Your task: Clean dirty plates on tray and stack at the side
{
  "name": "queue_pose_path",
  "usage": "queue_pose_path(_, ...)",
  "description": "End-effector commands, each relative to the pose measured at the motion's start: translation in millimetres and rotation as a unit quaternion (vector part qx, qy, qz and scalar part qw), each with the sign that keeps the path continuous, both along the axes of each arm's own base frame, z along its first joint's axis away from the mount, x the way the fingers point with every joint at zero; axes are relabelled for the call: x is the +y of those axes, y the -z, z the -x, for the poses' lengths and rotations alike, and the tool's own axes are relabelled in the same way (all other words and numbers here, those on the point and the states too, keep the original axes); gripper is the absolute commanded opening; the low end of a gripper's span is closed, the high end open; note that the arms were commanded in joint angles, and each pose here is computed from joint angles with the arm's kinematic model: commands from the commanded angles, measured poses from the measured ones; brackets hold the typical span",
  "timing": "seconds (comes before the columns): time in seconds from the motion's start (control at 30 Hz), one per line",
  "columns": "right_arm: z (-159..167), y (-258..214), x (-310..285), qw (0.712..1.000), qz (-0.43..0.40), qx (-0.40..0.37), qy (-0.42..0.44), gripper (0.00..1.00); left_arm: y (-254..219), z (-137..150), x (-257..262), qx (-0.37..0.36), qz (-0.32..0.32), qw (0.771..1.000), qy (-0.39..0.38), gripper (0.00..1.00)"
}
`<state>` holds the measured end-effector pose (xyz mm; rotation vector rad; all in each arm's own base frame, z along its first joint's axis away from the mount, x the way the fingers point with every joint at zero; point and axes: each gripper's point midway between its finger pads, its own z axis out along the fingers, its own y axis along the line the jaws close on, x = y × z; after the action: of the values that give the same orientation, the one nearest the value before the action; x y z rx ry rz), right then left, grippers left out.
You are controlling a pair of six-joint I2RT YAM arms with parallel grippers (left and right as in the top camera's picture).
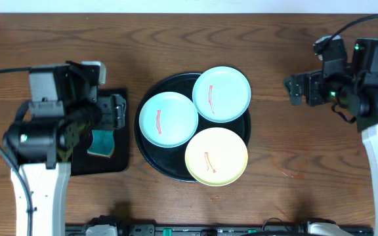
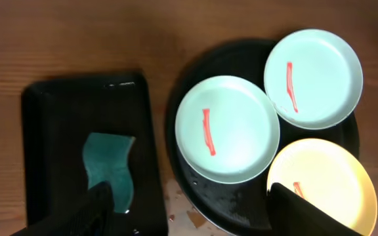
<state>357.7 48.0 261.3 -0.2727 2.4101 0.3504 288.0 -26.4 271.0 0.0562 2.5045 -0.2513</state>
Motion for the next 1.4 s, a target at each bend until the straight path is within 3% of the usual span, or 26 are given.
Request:
queue_pose_path(0.0, -8.2, -17.4, 40.9, 0.992, -0.107, -0.011, -0.062, 0.92, 4.6, -7.4, -6.9, 0.016, 0.018, 1.0, 0.009, 0.75)
queue_pose_path(0.03, -16.9, -15.1, 54.0, 0.989, -0.138, 0.0, -0.059, 0.87, 9.7, -10.2, -6.8, 0.025, 0.018, 0.999, 0.008, 0.75)
queue_pose_path(0.23, -31.5, 24.5, 106.3, 0.989, -0.131, 0.062, -0.026, 0.8, 27.2, -18.6, 8.3, 0.053, -0.018, 0.998, -0.016, 0.75)
queue_pose_path(0.4, -29.2, 61.4, 161.5, 0.985, -0.128, 0.118, 0.001, 0.68, 38.2, -20.9, 51.1, 0.078, -0.052, 0.985, -0.145, 0.75)
queue_pose_path(0.53, -19.7, 104.9, 197.1, 0.979, -0.107, 0.171, 0.023, 0.48, 41.4, -17.1, 85.5, 0.086, -0.067, 0.964, -0.24, 0.75)
queue_pose_path(0.63, -10.5, 136.8, 214.2, 0.975, -0.083, 0.203, 0.044, 0.38, 46.3, -16.1, 95.4, 0.097, -0.066, 0.96, -0.256, 0.75)
queue_pose_path(0.93, 7.2, 204.8, 241.1, 0.971, -0.01, 0.235, 0.055, 0.38, 73.7, -17.6, 105.7, 0.151, -0.069, 0.95, -0.266, 0.75)
queue_pose_path(1.37, 1.3, 256.7, 250.7, 0.97, 0.018, 0.235, 0.065, 0.19, 98.2, -22.6, 106.8, 0.19, -0.073, 0.943, -0.262, 0.75)
